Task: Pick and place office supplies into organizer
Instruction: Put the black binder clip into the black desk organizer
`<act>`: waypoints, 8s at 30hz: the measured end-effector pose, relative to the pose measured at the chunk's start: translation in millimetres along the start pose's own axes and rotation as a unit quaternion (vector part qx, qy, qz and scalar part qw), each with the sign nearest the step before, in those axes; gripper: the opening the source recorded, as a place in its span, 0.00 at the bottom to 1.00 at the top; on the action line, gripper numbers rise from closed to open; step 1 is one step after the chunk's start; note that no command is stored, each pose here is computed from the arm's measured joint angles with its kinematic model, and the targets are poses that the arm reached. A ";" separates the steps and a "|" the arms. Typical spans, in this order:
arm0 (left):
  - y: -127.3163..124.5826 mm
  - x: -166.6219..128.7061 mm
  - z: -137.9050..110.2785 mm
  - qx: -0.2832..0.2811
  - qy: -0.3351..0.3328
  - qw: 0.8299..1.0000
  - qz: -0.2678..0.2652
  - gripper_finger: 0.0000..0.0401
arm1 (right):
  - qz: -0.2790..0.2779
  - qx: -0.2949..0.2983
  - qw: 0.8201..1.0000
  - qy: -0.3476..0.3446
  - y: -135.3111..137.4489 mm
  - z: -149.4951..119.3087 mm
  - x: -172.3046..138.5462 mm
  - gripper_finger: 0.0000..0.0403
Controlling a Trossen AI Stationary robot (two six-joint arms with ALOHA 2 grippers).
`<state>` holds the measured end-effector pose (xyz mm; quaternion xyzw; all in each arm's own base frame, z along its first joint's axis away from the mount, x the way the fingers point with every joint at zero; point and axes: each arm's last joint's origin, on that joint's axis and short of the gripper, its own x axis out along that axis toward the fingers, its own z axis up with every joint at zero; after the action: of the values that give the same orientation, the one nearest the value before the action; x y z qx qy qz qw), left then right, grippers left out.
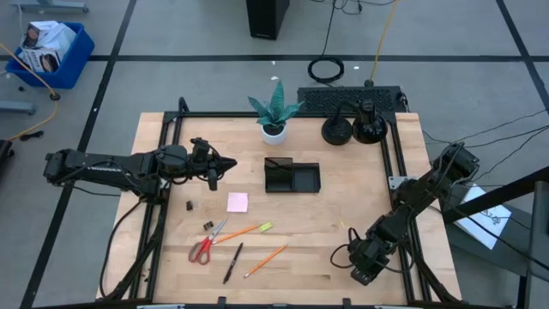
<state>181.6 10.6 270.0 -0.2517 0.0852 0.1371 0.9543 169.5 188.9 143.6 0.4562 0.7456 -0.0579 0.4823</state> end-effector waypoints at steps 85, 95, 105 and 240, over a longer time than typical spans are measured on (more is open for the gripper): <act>-0.5 0.0 0.2 -0.043 0.001 0.999 -0.005 0.09 | 0.129 -0.022 0.926 -0.355 6.4 88.9 -86.3 0.00; -0.5 0.1 0.2 -0.072 0.001 0.997 -0.005 0.09 | 0.228 0.000 0.833 -0.505 8.4 127.0 -136.5 0.00; 0.0 0.1 0.0 -0.070 0.000 0.998 -0.001 0.09 | 0.266 0.031 0.795 -0.545 20.4 155.8 -162.0 0.00; 0.3 -14.8 -42.9 -0.347 0.219 0.738 0.537 0.34 | 0.097 -0.299 0.923 -0.220 -39.9 151.0 -42.6 0.19</act>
<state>163.4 -14.0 236.5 -0.5005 0.3591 0.5878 0.5244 245.8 59.8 82.6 0.3365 0.5558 0.1163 0.7512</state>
